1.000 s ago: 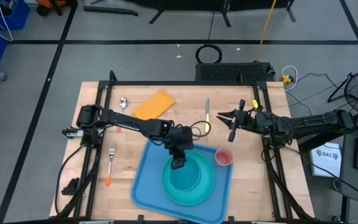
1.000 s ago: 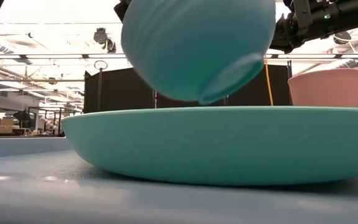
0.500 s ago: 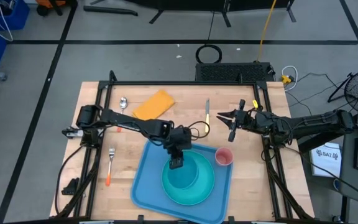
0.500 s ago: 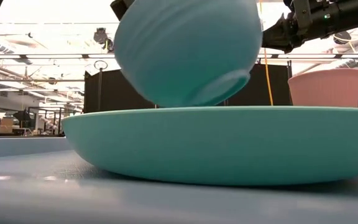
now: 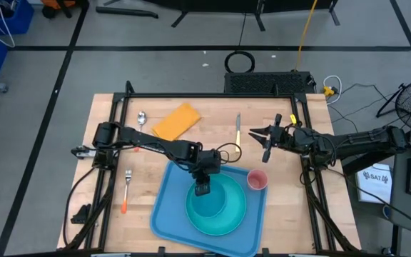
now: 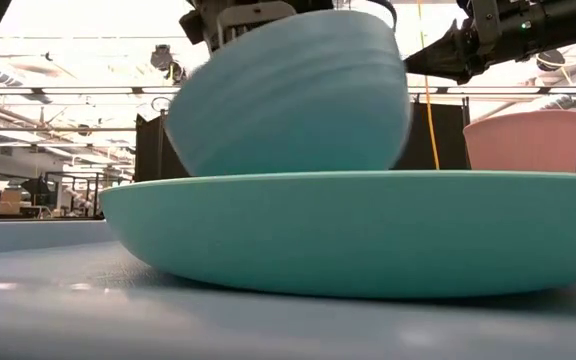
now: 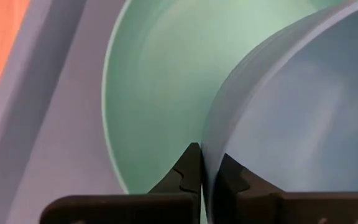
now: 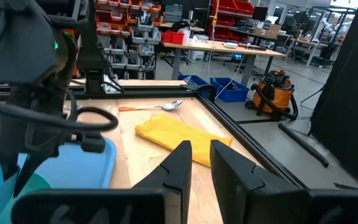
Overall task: Set up tray
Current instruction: Put the blue bowl on the light blue plate, then adjust the blue plate on the blue tray
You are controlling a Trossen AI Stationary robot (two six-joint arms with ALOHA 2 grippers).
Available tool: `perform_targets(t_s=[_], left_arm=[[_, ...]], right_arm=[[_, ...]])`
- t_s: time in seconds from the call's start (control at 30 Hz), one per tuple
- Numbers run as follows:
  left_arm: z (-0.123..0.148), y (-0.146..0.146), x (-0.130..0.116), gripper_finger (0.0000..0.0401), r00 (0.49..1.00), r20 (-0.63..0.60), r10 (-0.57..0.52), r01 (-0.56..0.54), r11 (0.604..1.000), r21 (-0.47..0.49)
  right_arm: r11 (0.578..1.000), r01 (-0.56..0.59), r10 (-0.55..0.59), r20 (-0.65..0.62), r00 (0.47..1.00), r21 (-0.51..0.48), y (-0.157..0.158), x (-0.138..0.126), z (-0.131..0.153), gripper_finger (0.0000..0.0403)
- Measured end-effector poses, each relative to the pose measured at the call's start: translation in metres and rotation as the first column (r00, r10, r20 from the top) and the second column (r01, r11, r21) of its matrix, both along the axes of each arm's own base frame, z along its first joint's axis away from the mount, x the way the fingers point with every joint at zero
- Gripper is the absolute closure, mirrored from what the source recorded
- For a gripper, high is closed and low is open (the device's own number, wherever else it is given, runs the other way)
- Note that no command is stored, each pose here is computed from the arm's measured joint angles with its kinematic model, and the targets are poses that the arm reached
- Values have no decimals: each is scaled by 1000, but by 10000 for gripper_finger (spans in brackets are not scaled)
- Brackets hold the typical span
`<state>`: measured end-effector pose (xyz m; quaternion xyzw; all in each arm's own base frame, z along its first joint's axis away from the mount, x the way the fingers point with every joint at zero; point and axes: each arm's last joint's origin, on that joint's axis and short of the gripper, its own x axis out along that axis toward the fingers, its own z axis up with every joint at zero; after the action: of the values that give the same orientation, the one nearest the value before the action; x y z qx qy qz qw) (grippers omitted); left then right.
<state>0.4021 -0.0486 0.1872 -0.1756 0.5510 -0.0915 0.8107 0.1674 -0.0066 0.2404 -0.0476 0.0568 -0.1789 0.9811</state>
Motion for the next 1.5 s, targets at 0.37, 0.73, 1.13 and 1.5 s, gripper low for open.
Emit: perform_targets(t_s=[0.37,0.73,1.13,1.5], left_arm=[[-3,-3,3,311,1000,13,-29,29,998,-55],[3,-2,2,209,999,36,-35,37,997,-61],[52,0,-38,192,994,-32,-102,103,995,13],[29,-18,-78,220,952,-301,-50,141,946,291]], right_arm=[[1000,0,0,0,1000,0,0,0,0,353],[1000,0,0,0,1000,0,0,0,0,353],[1000,0,0,-7,1000,0,0,0,-1,353],[1000,0,0,-14,1000,1,0,0,-1,353]])
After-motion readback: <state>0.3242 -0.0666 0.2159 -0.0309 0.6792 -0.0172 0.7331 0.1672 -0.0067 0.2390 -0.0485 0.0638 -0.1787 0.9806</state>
